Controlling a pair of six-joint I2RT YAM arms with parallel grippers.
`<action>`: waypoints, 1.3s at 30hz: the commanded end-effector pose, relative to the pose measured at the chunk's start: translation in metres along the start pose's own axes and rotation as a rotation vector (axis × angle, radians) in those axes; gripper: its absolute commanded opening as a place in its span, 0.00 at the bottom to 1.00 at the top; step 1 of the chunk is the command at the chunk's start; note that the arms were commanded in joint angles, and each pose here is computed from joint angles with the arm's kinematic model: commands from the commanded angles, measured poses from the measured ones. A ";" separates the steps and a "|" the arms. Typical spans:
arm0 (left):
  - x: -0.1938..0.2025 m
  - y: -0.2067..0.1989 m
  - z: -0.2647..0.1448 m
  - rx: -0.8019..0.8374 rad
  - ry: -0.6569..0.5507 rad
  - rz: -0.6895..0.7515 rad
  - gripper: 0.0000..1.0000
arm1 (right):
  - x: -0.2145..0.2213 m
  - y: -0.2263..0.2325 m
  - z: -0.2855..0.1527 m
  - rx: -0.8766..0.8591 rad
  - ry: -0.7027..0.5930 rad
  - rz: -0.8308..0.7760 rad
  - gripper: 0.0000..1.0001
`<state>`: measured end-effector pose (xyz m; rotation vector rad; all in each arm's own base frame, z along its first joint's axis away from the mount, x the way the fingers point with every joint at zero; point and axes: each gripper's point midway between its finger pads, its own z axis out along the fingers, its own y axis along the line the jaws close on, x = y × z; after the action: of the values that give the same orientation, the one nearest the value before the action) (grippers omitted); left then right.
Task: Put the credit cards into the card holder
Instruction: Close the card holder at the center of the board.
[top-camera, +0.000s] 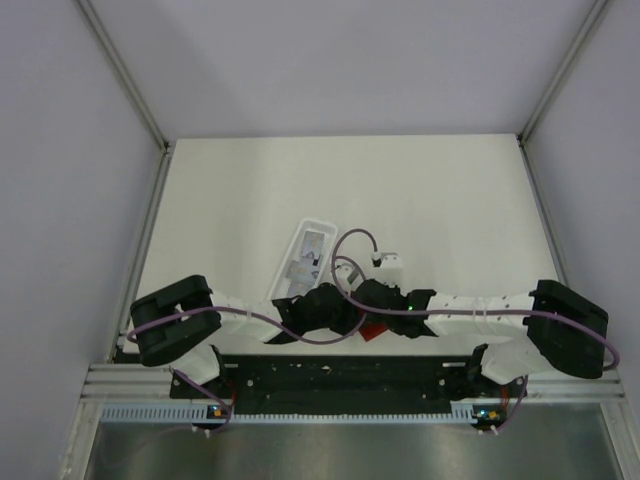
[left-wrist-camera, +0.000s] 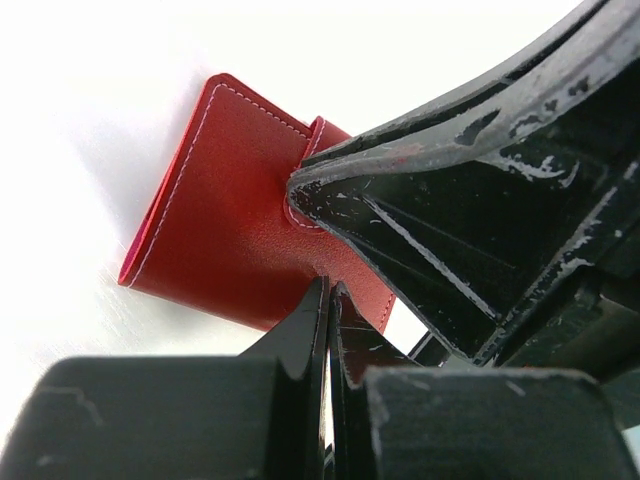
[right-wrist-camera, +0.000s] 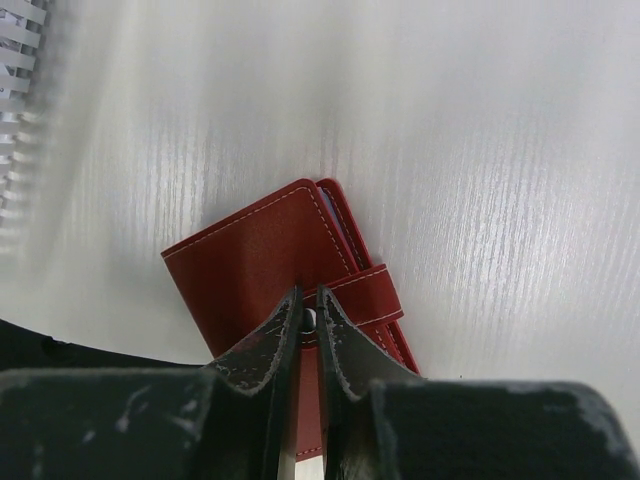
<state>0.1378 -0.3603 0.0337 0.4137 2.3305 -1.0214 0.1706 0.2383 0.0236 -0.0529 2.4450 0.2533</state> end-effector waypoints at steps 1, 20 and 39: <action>0.006 0.010 -0.006 -0.027 0.009 -0.004 0.00 | 0.099 -0.067 -0.010 0.182 0.335 -0.159 0.08; 0.010 0.012 -0.009 -0.024 0.012 -0.021 0.00 | 0.108 -0.072 -0.011 0.227 0.204 -0.143 0.06; 0.012 0.014 -0.010 -0.023 0.007 -0.043 0.00 | 0.114 -0.076 -0.013 0.263 0.174 -0.198 0.06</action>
<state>0.1335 -0.3538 0.0331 0.3652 2.3370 -1.0509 0.1639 0.2384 0.0232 0.1083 2.1876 0.1922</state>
